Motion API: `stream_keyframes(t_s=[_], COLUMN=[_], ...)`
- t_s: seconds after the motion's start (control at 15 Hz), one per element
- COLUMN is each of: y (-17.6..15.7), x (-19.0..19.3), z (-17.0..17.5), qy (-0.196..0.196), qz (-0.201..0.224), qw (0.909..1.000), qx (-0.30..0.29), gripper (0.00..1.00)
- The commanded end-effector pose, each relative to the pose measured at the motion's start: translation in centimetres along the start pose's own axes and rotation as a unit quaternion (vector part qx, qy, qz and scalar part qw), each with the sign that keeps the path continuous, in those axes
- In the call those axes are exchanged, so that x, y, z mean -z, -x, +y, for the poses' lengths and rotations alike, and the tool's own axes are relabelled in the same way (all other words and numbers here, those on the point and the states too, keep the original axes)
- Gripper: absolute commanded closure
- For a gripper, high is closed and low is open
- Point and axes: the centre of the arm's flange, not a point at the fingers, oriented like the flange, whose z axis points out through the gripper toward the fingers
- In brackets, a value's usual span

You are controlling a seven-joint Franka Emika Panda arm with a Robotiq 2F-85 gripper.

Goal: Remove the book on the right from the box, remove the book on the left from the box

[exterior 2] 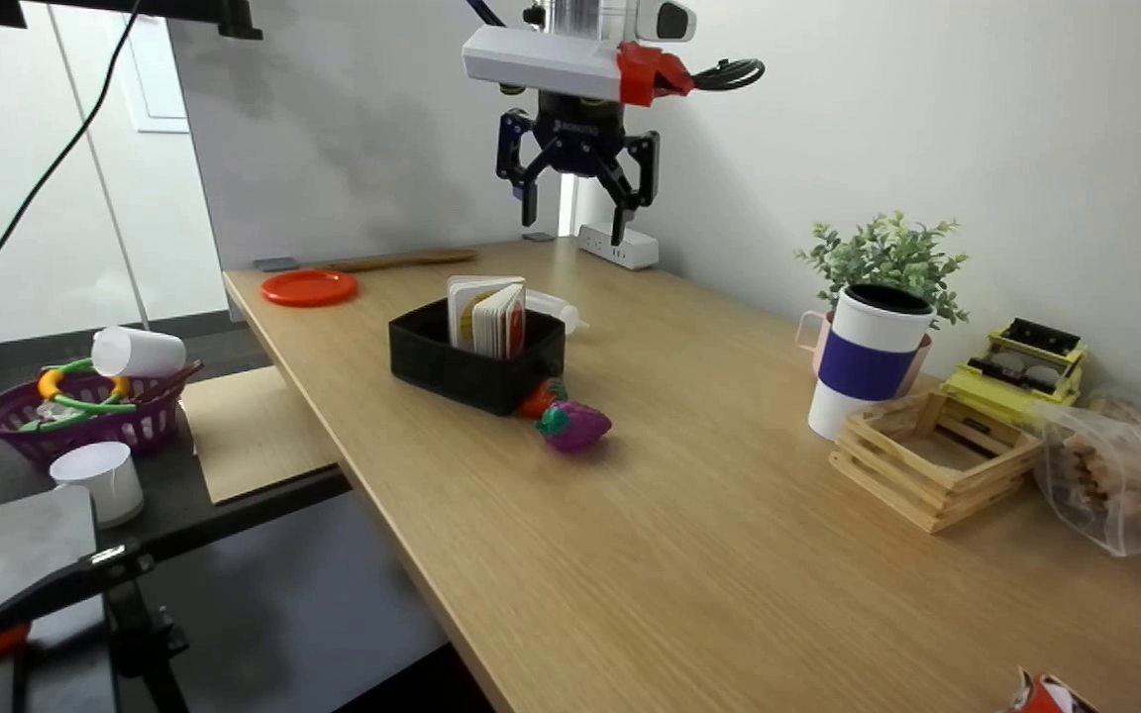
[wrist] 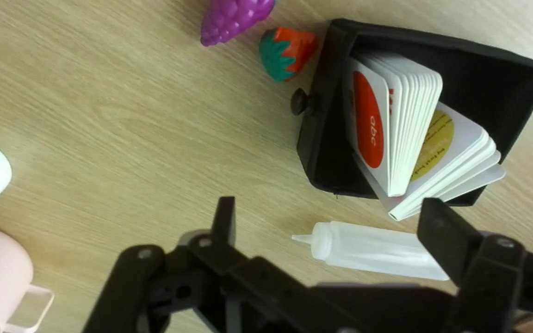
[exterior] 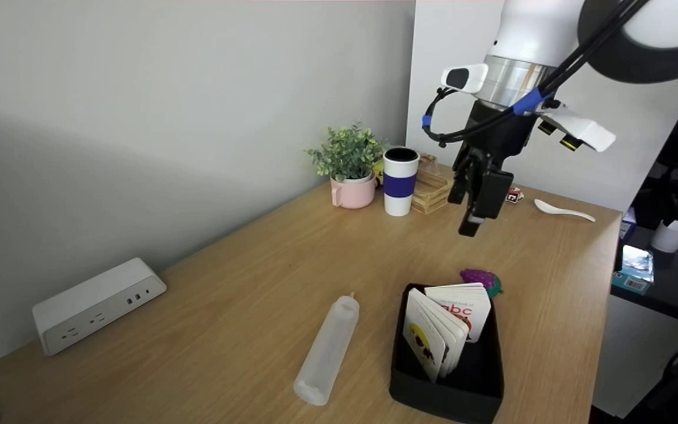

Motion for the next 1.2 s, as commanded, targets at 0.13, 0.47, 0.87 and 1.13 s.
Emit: stream_keyframes(t_s=[0.13, 0.47, 0.87, 1.13], y=[0.7, -1.3, -4.0, -4.7], x=[0.7, -1.7, -6.1, -8.0], z=[0.0, -0.6, -3.3, -3.6], qy=[0.006, -0.008, -0.026, -0.03], qz=[0.007, -0.018, -0.086, -0.123], qw=[1.0, 0.9997, 0.9944, 0.9897], qx=[-0.003, 0.012, 0.055, 0.066], gripper=[0.0, 0.0, 0.0, 0.0])
